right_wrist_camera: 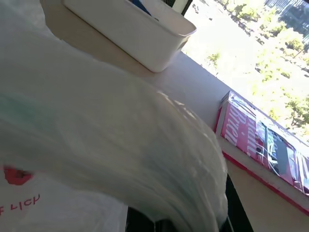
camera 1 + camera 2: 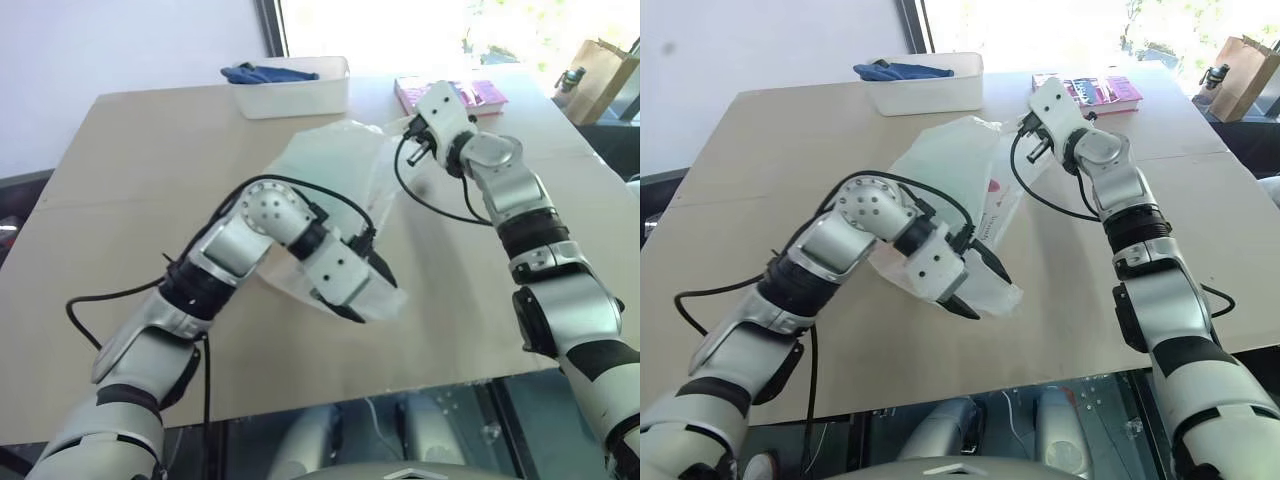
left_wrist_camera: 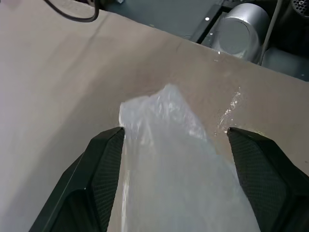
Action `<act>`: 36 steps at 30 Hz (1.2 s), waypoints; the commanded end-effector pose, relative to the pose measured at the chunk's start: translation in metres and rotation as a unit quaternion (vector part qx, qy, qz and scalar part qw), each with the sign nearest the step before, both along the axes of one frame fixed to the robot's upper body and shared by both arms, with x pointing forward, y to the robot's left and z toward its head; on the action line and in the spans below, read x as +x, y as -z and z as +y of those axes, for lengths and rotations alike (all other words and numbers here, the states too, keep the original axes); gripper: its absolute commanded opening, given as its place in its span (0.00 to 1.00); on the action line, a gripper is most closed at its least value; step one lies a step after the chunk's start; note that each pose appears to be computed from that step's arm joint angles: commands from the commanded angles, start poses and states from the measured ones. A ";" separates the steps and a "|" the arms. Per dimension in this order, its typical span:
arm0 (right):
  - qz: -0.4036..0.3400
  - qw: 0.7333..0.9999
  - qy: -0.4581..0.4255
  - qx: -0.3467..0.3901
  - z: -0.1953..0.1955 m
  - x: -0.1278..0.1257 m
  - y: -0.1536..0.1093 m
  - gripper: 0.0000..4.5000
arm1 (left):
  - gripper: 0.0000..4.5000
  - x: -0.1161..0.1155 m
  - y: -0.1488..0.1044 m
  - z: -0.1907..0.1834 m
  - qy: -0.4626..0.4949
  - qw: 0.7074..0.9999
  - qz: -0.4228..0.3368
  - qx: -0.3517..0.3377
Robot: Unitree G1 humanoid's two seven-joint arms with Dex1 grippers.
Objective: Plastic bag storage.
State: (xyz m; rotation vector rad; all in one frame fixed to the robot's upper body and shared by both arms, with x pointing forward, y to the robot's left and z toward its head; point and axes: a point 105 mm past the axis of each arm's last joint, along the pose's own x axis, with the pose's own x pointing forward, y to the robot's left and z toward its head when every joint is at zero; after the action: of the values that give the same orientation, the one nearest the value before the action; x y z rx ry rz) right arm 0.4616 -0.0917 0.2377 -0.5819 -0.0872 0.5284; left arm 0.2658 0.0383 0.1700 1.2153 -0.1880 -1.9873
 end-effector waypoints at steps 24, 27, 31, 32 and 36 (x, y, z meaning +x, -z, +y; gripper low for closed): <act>-0.015 1.000 -0.020 0.001 0.012 -0.007 -0.008 0.00 | 0.49 0.000 -0.004 0.007 -0.037 0.993 -0.103 -0.031; -0.014 1.000 -0.018 0.002 0.012 -0.006 -0.009 0.00 | 0.49 -0.001 0.008 0.010 -0.048 0.993 -0.106 -0.003; -0.013 1.000 -0.019 0.003 0.014 -0.005 -0.009 0.00 | 0.49 0.002 0.022 0.013 -0.061 0.990 -0.123 0.025; -0.012 1.000 -0.019 0.003 0.014 -0.005 -0.009 0.00 | 0.49 0.005 0.025 0.011 -0.067 0.988 -0.134 0.023; -0.011 1.000 -0.019 0.003 0.014 -0.004 -0.007 0.00 | 0.49 0.024 0.029 0.005 -0.097 0.981 -0.168 -0.002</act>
State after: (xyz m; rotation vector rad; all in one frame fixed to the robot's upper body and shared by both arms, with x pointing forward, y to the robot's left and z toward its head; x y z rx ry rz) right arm 0.4585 -0.0832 0.2224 -0.5668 -0.0487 0.5603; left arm 0.2829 0.0459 0.1366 1.4762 -0.1802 -1.6617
